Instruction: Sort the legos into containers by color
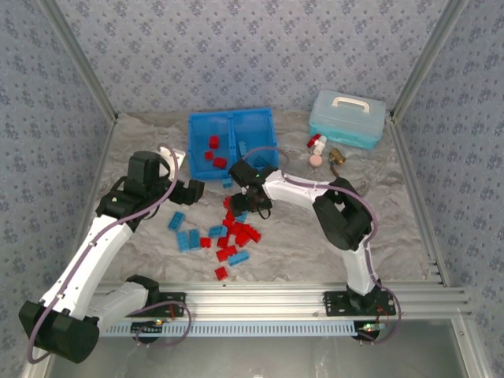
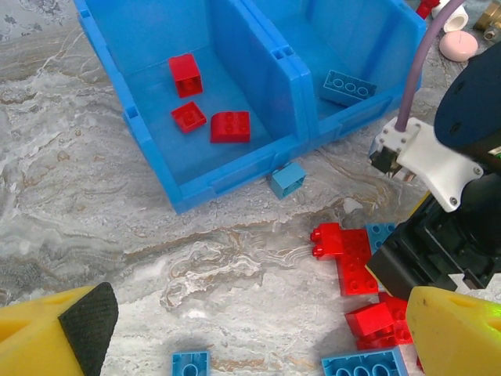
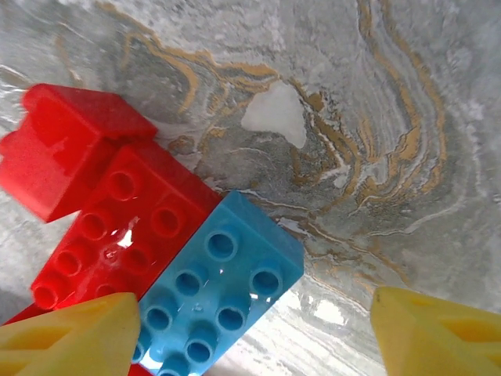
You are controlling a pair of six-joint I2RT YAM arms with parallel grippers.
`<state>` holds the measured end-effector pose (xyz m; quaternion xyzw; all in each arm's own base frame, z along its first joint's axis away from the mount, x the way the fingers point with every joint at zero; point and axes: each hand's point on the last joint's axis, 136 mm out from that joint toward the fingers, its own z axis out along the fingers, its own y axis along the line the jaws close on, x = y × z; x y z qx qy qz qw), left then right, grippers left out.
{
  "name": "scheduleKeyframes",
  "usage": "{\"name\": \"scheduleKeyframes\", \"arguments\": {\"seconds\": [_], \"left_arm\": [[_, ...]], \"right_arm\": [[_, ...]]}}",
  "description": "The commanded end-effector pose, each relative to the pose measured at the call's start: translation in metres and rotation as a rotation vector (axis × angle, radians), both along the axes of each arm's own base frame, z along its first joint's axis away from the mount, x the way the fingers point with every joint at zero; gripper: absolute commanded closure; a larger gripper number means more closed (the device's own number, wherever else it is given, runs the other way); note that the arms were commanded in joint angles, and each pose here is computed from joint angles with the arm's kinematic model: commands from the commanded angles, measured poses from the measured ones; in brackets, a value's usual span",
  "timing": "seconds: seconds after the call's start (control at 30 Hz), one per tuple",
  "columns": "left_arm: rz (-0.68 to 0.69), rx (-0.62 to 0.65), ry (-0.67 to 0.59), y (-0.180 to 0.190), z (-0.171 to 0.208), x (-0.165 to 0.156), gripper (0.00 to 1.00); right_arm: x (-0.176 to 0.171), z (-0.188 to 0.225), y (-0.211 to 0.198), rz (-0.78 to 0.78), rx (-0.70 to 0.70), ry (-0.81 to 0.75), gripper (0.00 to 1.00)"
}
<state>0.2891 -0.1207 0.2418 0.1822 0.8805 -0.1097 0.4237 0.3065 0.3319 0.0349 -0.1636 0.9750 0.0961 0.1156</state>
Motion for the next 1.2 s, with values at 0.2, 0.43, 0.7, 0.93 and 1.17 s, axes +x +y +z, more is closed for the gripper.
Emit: {"name": "scheduleKeyframes", "arguments": {"seconds": [0.2,0.43,0.7,0.93,1.17], "left_arm": [[-0.002,-0.002,-0.021,0.002,0.007,0.001,0.03],[-0.004,-0.004,-0.015,0.002,0.006,0.003,0.03],[-0.001,0.0,-0.004,0.003,0.002,0.004,0.02],[0.001,0.001,0.003,0.003,0.0,0.005,0.02],[-0.078,-0.05,-0.042,-0.009,0.011,-0.002,0.01]], "right_arm": [[-0.008,-0.023,-0.041,-0.13,-0.087,0.051,0.46],[-0.011,-0.007,-0.076,-0.169,-0.155,0.036,0.38],[0.004,0.027,-0.048,-0.203,-0.024,0.019,0.09],[0.0,-0.007,-0.043,-0.249,-0.082,0.057,0.12],[-0.003,-0.016,-0.058,-0.239,-0.167,0.033,0.51]]}}
